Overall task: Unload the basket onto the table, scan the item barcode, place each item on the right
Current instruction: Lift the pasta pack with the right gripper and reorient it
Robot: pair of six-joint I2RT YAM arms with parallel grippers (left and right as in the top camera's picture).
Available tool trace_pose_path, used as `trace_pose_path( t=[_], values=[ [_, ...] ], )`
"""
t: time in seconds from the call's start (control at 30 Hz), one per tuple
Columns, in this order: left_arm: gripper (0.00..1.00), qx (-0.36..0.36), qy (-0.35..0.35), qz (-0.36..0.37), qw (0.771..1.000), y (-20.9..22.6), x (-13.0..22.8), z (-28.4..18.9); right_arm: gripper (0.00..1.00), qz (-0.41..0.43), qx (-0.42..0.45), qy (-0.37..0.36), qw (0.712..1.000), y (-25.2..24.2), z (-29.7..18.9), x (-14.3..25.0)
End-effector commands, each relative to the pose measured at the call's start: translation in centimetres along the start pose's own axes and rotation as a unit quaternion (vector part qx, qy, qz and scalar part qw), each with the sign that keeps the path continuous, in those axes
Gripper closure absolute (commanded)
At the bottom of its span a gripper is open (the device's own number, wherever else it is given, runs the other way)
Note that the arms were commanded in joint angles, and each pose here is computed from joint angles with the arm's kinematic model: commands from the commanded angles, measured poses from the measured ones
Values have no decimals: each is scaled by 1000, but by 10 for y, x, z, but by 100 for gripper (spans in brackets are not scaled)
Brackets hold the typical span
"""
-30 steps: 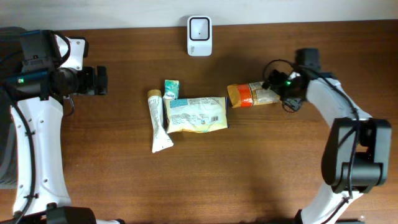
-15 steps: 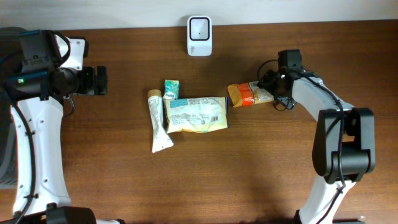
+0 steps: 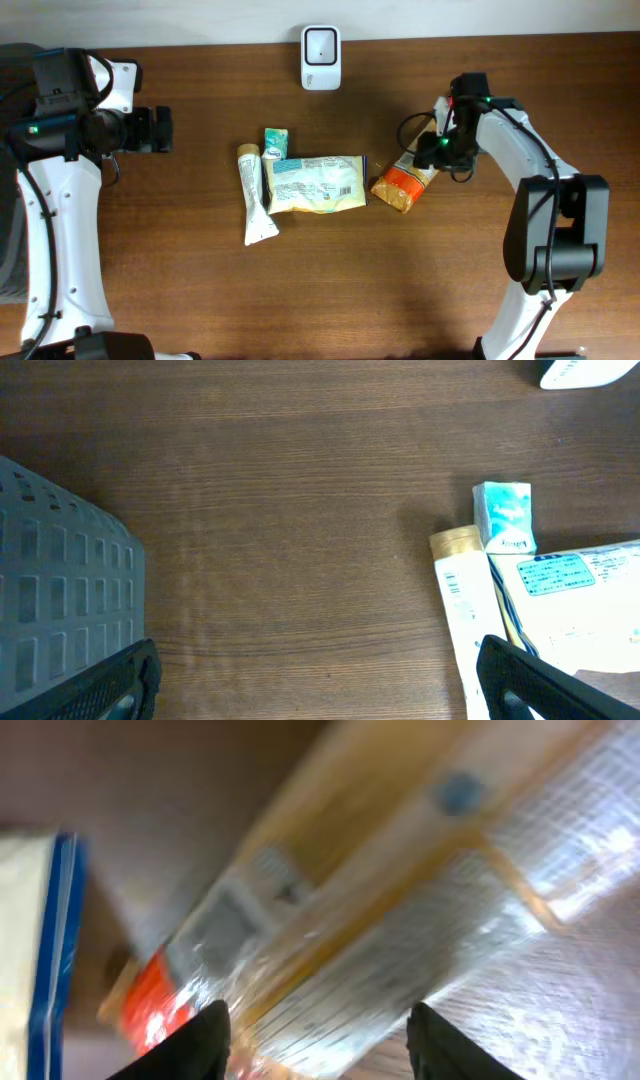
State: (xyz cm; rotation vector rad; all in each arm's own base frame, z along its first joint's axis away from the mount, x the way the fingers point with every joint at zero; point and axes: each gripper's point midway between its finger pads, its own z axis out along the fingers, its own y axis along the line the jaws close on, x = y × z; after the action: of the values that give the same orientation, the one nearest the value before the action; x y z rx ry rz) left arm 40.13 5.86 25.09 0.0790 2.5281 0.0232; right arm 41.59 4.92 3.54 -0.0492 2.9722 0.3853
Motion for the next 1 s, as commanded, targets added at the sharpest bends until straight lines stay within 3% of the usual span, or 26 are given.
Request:
trace_pose_path(
  t=[0.0,0.13,0.27,0.3,0.37,0.5,0.6,0.63,0.67,0.7,0.83,0.97],
  values=[
    [1,-5,-12,8,1000,0,-3,-11,43,-162,-49,13,985,18,-1,5],
    [1,-5,-12,8,1000,0,-3,-11,36,-62,-51,28,996,-1,-7,13],
    [1,-5,-12,8,1000,0,-3,-11,30,169,-59,22,984,-38,-18,11],
    [1,-5,-12,8,1000,0,-3,-11,29,186,-71,17,980,-39,-20,9],
    [1,-5,-12,8,1000,0,-3,-11,8,198,-66,0,978,-43,-15,2],
    [1,-5,-12,8,1000,0,-3,-11,7,196,-70,-40,977,-29,14,-12],
    [1,-5,-12,8,1000,0,-3,-11,22,214,-39,-52,975,-25,33,-9],
    [1,-5,-12,8,1000,0,-3,-11,30,215,-24,-51,975,-25,38,-6],
    [1,-5,-12,8,1000,0,-3,-11,50,214,-3,-48,976,-25,42,-1],
    [1,-5,-12,8,1000,0,-3,-11,59,208,14,-45,977,-24,44,2],
    [1,-5,-12,8,1000,0,-3,-11,87,171,-1,-37,985,-16,43,2],
    [1,-5,-12,8,1000,0,-3,-11,87,-20,-79,7,997,19,16,8]
  ],
)
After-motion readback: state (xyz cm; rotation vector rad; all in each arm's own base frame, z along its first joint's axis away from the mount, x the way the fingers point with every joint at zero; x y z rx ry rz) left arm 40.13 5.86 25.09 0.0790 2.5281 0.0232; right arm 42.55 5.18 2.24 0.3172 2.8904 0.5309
